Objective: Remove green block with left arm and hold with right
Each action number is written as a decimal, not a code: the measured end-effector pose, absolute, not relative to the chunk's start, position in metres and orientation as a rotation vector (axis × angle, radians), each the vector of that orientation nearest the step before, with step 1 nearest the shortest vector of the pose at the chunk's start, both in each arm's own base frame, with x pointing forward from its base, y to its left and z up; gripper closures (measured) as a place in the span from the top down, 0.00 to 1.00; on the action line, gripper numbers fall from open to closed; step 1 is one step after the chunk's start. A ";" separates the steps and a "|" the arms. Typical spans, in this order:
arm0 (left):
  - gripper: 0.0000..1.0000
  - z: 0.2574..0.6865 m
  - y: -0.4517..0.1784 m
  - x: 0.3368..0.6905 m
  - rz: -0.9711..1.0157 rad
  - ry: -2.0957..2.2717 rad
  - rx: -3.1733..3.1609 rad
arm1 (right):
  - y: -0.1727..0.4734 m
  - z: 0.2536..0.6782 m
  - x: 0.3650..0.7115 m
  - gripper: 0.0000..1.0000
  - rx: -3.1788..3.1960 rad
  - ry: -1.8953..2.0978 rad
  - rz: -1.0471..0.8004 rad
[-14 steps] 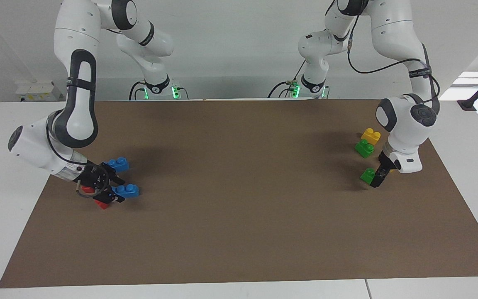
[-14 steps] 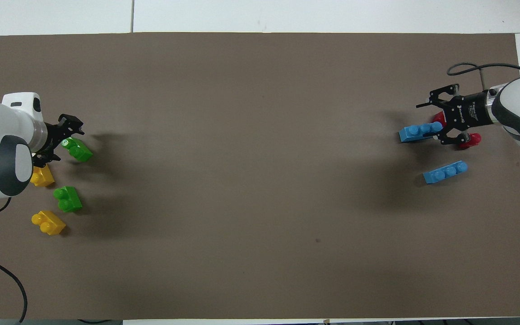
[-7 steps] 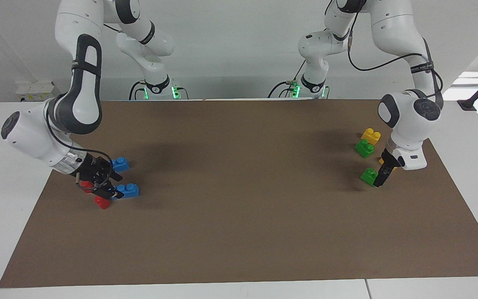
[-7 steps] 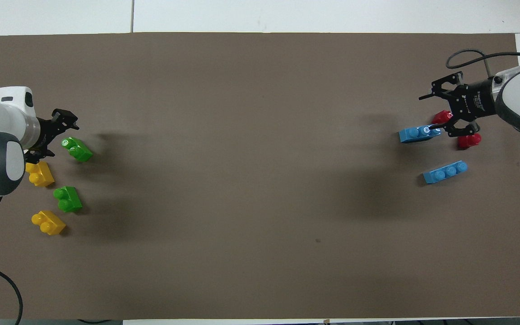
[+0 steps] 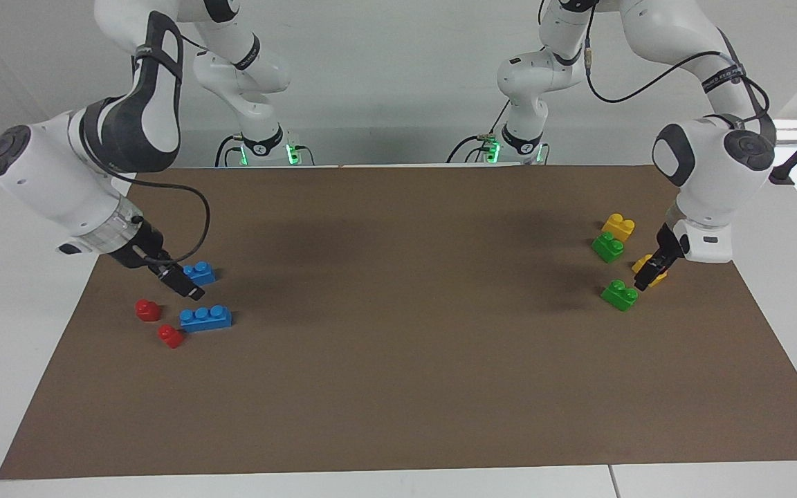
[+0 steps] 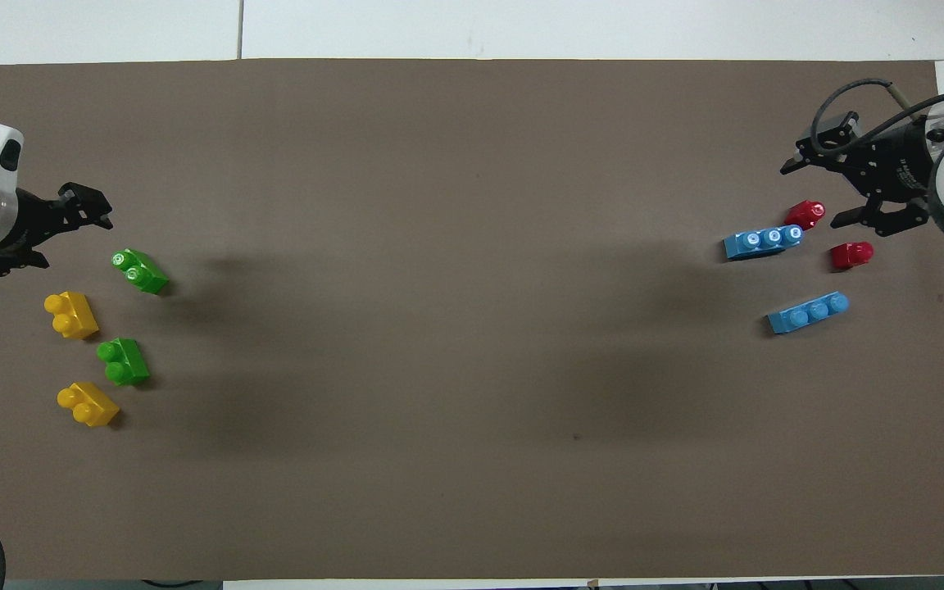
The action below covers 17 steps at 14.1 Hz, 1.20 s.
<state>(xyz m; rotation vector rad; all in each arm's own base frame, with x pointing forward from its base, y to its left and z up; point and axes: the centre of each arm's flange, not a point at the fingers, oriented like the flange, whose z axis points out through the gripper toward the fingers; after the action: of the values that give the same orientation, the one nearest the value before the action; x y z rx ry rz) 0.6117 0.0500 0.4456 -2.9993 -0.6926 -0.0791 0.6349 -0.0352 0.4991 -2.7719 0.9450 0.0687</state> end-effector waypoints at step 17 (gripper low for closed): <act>1.00 0.609 -0.032 0.564 0.069 -0.013 -3.145 | -0.035 0.620 0.550 1.00 -3.169 0.006 0.040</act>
<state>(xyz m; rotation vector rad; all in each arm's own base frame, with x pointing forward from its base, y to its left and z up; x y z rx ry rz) 0.5643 -0.0325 0.6090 -3.1452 -0.0127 0.0688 0.5505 -0.0349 0.6201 -3.1688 0.0064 0.0397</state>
